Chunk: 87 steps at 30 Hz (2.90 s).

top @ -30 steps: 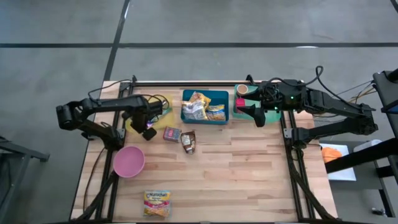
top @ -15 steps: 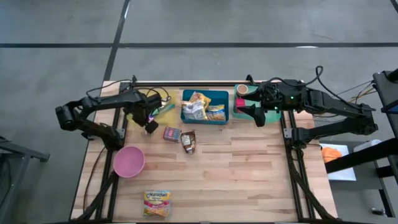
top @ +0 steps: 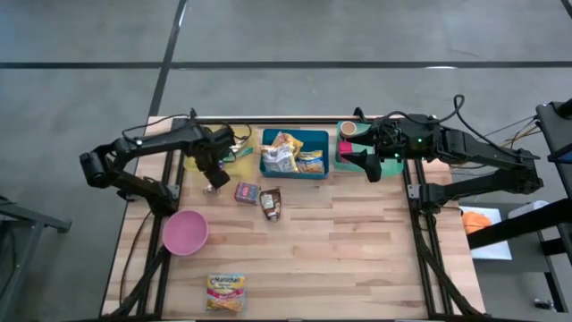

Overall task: Pick & Place Food Item
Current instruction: Adjust the yellow bin, then put the brown seasoning bottle into the light green bin

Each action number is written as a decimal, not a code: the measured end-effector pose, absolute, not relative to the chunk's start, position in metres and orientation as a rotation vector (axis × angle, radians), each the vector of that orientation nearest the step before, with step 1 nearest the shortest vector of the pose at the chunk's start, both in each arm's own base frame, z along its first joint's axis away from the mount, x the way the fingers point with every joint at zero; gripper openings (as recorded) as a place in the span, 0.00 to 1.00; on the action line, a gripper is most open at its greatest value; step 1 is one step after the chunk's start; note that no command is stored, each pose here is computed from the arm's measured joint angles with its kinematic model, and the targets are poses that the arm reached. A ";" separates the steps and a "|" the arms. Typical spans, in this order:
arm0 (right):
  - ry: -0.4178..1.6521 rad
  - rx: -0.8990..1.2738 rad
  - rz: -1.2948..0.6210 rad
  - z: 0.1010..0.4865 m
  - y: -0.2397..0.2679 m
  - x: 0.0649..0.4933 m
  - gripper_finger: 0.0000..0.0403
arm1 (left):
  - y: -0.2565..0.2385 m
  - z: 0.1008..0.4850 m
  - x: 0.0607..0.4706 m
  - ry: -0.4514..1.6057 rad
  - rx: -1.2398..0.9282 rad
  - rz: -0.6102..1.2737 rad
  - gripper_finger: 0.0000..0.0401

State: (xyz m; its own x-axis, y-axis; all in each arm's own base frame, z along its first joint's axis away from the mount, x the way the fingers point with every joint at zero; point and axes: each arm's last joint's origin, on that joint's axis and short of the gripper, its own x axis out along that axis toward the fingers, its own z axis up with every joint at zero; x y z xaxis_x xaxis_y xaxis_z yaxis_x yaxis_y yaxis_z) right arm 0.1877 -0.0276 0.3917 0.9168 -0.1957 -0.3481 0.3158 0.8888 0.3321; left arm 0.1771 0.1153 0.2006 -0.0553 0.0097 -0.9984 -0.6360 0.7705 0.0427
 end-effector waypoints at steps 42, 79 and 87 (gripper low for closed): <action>0.322 0.366 -0.240 0.392 -0.027 0.188 0.73 | 0.076 0.184 0.182 1.672 -0.361 0.293 0.74; 0.325 0.402 -0.217 0.391 -0.026 0.188 0.73 | 0.056 0.176 0.138 1.598 -0.646 0.649 0.74; 0.324 0.406 -0.216 0.392 -0.026 0.188 0.73 | 0.060 0.187 0.148 1.489 -0.589 0.647 0.74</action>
